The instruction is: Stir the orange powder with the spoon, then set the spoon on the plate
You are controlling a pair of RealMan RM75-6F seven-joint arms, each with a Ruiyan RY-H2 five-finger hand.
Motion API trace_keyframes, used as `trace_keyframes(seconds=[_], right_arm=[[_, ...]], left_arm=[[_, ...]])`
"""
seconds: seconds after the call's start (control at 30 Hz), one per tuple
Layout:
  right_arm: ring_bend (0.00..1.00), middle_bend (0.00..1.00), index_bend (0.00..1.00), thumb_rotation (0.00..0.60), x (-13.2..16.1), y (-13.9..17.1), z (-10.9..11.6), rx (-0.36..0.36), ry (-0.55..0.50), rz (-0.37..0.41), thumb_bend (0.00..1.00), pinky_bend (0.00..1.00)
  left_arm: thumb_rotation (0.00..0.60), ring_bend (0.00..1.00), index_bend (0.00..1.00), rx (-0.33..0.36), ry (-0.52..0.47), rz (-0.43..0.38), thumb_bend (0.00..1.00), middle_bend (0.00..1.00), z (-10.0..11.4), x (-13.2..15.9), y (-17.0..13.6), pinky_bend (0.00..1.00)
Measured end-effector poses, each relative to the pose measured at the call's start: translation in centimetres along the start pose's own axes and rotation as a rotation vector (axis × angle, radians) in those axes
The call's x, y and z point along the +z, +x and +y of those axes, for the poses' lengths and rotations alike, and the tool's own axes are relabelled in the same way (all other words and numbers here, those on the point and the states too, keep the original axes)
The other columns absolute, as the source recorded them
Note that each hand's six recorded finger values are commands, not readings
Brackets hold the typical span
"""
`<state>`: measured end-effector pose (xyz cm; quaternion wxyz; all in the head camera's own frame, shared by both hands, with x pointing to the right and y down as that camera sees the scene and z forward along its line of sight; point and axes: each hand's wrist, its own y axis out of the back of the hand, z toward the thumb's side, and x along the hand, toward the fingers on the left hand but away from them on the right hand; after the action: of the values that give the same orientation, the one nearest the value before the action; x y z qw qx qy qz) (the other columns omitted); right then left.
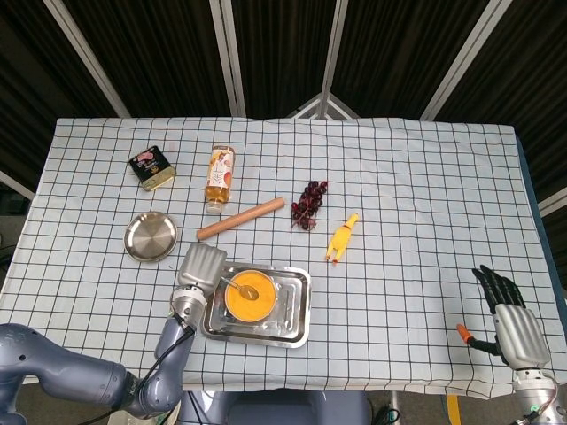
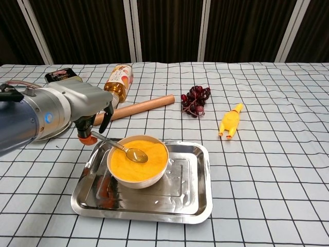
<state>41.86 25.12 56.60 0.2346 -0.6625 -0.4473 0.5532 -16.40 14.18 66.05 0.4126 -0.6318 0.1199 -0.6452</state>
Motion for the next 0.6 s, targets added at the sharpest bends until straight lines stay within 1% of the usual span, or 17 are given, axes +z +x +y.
trace_keyframes(seconds=[0.2,0.6], right_arm=[[0.00,0.00,0.00,0.600,0.01,0.00,0.04,-0.002,-0.001,0.001,0.32,0.00],[0.00,0.00,0.00,0.600,0.04,0.03,0.02,-0.003,-0.001,0.003,0.32,0.00]], left_arm=[[0.600,1.00,0.51,-0.003,-0.002,-0.002,0.49,1.00,-0.07,0.20,0.04,1.00],[0.600,1.00,0.53,-0.010,0.001,-0.006,0.52,1.00,-0.19,0.34,-0.03,1.00]])
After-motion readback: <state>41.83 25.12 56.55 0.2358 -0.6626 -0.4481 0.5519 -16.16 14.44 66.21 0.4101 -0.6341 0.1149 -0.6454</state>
